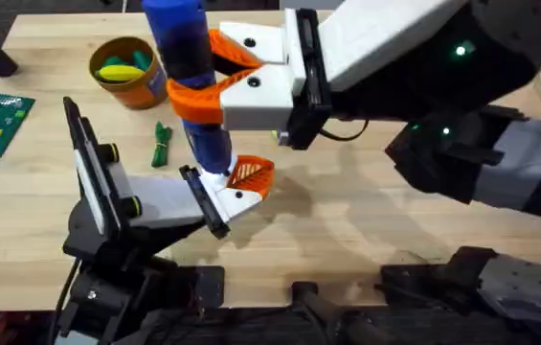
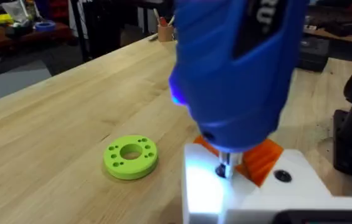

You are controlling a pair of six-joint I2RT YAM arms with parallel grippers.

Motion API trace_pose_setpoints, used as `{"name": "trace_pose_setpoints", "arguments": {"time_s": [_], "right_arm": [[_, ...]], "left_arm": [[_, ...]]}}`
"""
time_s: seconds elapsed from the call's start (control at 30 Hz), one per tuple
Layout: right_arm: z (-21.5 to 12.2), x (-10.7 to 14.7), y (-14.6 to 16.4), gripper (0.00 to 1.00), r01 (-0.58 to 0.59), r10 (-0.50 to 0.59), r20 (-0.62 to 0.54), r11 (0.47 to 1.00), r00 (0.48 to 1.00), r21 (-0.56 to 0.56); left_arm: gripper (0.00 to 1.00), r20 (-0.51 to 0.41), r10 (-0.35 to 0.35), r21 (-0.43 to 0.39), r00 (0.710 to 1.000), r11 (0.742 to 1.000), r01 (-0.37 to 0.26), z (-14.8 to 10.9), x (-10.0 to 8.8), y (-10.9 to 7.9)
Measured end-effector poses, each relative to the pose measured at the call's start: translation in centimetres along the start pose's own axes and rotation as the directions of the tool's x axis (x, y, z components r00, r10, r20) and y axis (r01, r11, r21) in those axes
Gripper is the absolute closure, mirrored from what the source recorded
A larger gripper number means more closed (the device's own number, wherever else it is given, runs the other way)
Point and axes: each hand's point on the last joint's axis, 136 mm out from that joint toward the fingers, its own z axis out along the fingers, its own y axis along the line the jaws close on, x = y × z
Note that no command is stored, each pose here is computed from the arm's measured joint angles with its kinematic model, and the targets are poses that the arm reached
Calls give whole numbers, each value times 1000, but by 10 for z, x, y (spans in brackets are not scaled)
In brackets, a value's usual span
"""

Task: Pick up the gripper from the table and insert it into the empty holder that is missing its gripper. Then pick up a screw, insert it into the mounting hole, and use the screwdriver to tighten it. Finally, clean up the table by picking up the vegetable and placing it into the bucket.

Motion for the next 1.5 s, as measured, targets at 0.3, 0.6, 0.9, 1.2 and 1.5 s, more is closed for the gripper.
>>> {"name": "trace_pose_setpoints", "arguments": {"time_s": [0.3, 0.6, 0.9, 1.2, 1.5], "right_arm": [[-7, -1, -12, 953, -30, 30, -1, 999, 1000, 33], [-10, -1, -13, 953, -28, 28, -5, 999, 1000, 27], [-10, -1, -13, 953, -31, 31, -6, 999, 999, 24], [-9, -1, -12, 953, -44, 44, -6, 999, 999, 20], [-7, 0, -8, 953, -46, 46, -7, 999, 999, 7]], "left_arm": [[995, 0, 0, 0, 1000, 1000, 0, 0, 0, 0], [995, 0, 0, 0, 1000, 1000, 0, 0, 0, 0], [995, 0, 0, 0, 1000, 1000, 0, 0, 0, 0], [995, 0, 0, 0, 1000, 1000, 0, 0, 0, 0], [995, 0, 0, 0, 1000, 1000, 0, 0, 0, 0]]}}
